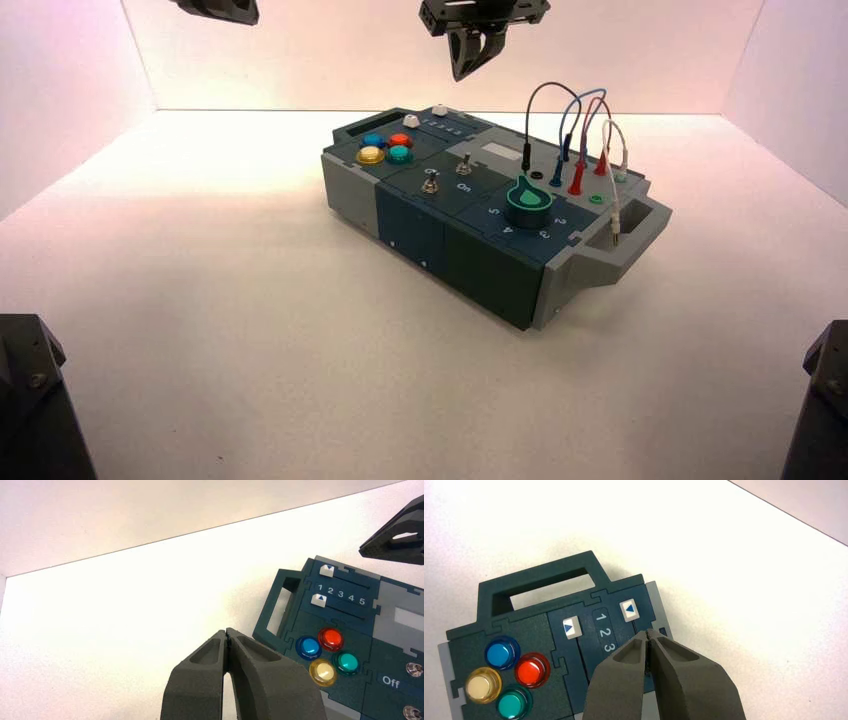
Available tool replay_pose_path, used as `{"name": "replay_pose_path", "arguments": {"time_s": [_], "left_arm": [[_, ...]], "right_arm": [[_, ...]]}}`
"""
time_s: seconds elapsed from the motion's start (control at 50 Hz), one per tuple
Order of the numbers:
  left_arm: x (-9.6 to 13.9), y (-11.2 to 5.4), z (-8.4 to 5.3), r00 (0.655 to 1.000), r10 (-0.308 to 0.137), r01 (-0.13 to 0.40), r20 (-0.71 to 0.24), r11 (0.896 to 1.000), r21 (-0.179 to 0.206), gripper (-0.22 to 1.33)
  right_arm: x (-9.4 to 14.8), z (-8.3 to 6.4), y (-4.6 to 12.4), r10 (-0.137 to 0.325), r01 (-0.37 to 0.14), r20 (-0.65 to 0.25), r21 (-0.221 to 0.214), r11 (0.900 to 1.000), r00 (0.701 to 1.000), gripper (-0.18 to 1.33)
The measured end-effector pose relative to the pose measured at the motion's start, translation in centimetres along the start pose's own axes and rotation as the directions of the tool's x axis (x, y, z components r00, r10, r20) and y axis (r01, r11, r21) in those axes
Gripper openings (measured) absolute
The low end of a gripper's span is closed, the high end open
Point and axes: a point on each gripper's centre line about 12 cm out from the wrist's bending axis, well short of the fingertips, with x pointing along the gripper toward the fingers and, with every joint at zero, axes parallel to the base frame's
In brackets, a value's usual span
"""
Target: Move the top slider to position 1.
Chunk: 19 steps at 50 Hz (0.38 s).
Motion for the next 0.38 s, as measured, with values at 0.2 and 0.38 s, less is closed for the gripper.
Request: {"name": "replay_pose_path", "arguments": {"time_s": [0.2,0.38], "left_arm": [[-0.01,-0.04,0.19,1.000,-0.001,0.001,0.005,1.000,0.003,-0.17],[0.03,0.02,0.18,1.000,0.001,-0.001,0.004,1.000,0.002,-0.17]], "right_arm": [[0.06,-0.07,0.03,0.002,-0.002,-0.005,0.004,1.0000,1.000,-0.14],[0.18,-0.41,0.11,0.009,-0.009,-0.017,0.014,0.9999,1.000,-0.14]]}}
